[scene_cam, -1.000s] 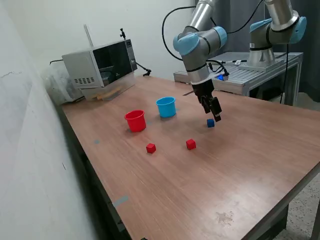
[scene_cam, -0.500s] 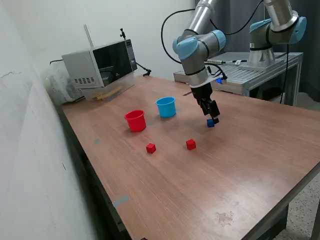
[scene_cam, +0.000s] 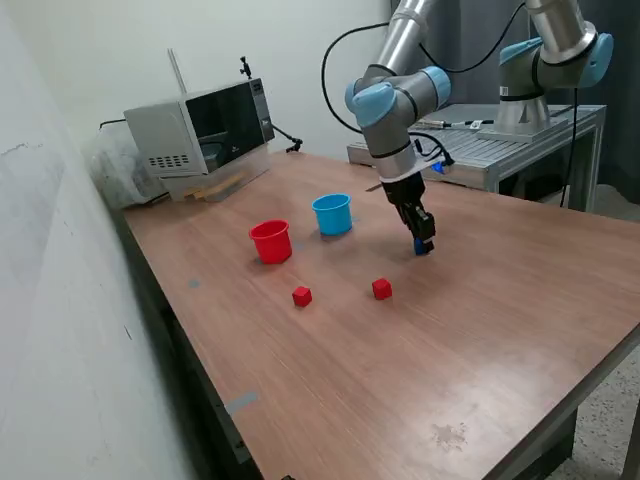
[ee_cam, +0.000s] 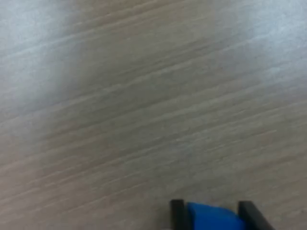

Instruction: Place red objects in the red bin, and blue objects in the blue bin.

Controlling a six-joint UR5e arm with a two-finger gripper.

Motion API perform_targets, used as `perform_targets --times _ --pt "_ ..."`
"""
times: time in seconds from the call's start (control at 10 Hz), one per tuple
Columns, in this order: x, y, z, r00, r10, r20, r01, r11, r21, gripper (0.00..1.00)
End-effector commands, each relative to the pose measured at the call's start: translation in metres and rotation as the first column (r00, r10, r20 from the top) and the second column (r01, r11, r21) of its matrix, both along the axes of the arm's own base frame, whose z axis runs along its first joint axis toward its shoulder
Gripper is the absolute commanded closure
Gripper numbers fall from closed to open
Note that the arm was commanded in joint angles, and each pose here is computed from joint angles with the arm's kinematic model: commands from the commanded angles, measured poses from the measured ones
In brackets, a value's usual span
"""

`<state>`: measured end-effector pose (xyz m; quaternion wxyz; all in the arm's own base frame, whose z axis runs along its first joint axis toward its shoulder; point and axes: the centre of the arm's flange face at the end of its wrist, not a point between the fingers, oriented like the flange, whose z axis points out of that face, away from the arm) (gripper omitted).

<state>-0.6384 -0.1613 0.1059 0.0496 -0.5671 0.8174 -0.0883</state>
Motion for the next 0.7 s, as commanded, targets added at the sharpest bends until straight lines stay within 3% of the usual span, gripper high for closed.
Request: perform_targets --times 0.0,0.1,0.3,0.5,0.6 --pt "-0.010 0.001 0.017 0.999 0.007 -0.037 -0.007 1.000 0.007 1.00" --pt "-0.014 0.002 0.037 0.998 0.023 -0.065 -0.021 0.999 0.025 1.00" --pt "-0.017 0.005 0.071 0.993 0.025 -0.119 -0.022 0.999 0.029 1.00" --pt "-0.029 0.099 0.113 0.979 -0.090 -0.181 0.108 0.990 0.089 1.00" --pt "-0.031 0.138 0.128 0.973 -0.106 -0.205 0.129 0.987 0.098 1.00"
